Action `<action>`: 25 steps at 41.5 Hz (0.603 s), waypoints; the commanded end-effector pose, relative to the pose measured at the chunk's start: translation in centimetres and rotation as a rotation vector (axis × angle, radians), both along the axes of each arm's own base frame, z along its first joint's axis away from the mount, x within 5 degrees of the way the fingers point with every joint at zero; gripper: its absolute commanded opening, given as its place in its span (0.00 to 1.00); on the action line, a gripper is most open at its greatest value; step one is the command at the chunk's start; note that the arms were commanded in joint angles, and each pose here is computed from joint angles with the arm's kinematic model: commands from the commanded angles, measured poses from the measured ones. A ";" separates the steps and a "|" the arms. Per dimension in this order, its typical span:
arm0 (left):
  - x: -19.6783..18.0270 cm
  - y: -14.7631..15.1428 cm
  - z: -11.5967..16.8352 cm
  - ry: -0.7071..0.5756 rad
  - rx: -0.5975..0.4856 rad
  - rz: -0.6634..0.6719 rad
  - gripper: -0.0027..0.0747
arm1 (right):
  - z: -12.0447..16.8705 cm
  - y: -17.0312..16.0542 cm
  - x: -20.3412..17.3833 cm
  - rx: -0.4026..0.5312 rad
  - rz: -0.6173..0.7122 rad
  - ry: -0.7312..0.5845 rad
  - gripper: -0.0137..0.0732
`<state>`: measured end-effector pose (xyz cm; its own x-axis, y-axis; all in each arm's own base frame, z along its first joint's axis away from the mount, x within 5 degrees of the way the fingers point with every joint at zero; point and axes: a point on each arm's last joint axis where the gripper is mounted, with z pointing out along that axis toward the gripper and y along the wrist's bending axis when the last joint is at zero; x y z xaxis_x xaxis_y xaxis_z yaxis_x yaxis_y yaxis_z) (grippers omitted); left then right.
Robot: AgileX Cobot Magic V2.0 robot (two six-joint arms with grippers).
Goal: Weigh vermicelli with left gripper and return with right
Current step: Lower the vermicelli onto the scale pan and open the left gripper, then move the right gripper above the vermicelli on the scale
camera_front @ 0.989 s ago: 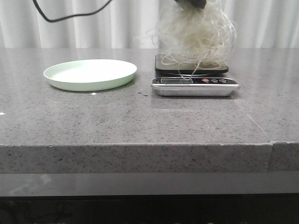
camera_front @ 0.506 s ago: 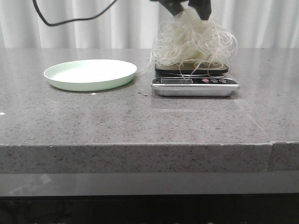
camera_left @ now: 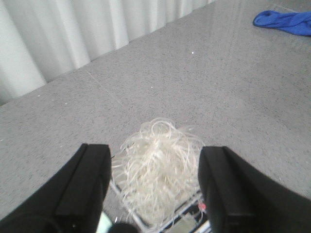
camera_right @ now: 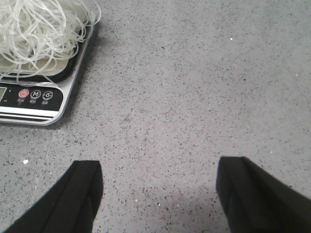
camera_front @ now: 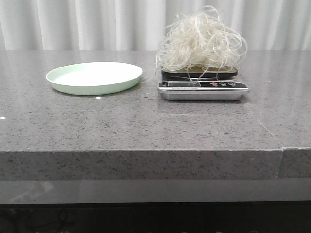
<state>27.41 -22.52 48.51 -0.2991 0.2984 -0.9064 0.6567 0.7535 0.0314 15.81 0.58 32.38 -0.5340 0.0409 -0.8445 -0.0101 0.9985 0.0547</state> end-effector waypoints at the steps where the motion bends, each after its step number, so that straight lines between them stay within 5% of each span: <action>1: -3.2 2.9 3.0 -0.098 -0.074 0.011 0.63 | 1.5 0.0 0.3 -0.005 0.000 -0.087 0.83; 25: -14.4 11.9 -4.4 -0.088 -0.079 0.014 0.63 | 1.2 0.1 0.2 -0.013 0.015 -0.059 0.83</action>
<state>14.77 -12.10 43.12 -0.3112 0.3197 -0.8950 0.6524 0.7567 0.0434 15.70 0.58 32.21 -0.5532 0.0400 -0.8321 -0.0094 0.9985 0.0542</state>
